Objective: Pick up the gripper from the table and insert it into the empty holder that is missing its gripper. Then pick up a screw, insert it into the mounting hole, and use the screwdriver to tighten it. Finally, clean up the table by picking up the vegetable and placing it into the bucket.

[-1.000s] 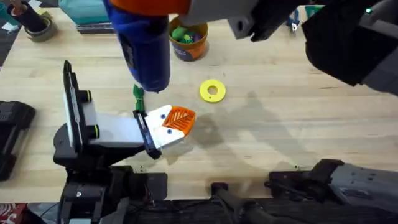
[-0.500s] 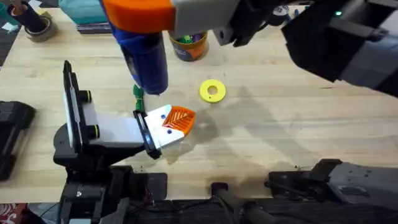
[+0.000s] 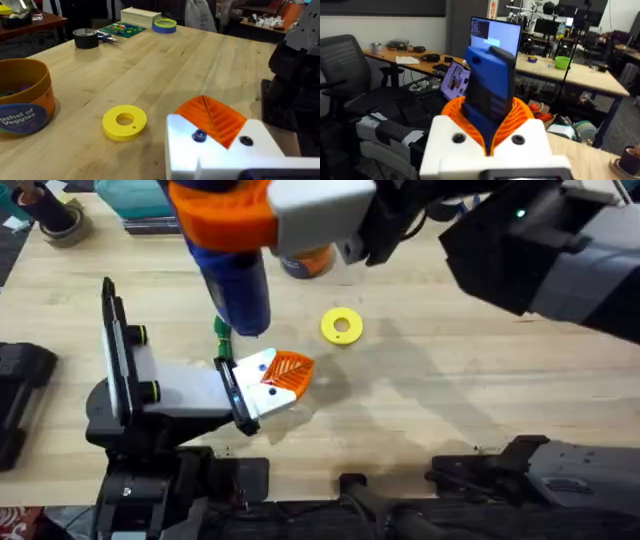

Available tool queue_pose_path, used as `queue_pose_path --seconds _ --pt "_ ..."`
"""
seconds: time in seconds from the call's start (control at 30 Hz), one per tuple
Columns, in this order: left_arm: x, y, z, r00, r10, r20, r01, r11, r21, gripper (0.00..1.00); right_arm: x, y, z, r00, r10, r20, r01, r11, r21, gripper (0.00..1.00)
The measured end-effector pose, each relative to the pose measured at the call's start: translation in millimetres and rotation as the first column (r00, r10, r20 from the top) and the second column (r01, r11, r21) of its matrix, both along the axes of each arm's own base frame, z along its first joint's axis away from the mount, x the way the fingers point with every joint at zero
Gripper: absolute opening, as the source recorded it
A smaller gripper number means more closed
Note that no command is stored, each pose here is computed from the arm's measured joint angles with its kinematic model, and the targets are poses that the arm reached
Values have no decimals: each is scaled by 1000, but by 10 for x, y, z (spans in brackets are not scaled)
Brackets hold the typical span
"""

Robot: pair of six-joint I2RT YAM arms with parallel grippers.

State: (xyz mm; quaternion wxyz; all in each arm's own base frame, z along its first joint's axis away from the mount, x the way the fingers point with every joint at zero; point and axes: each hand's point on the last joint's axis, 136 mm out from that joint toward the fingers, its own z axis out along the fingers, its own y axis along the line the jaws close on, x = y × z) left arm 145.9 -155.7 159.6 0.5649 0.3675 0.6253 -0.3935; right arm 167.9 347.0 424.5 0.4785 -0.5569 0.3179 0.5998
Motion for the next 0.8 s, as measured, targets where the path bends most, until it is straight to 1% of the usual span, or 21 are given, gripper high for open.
queue_pose_path --seconds 0.2,0.33,0.6,0.8 --pt "0 0 0 1000 0 0 0 1000 0 4 -49 -42 -88 999 2 34 -3 999 37 23" --pt "0 0 0 1000 0 0 0 1000 0 4 -58 -49 -173 1000 7 11 -7 1000 27 23" --pt "0 0 0 1000 0 0 0 1000 0 4 -64 -45 -237 1000 12 -18 -12 1000 12 23" --pt "0 0 0 1000 0 0 0 1000 0 4 -133 -8 -249 999 34 -19 -33 999 11 23"
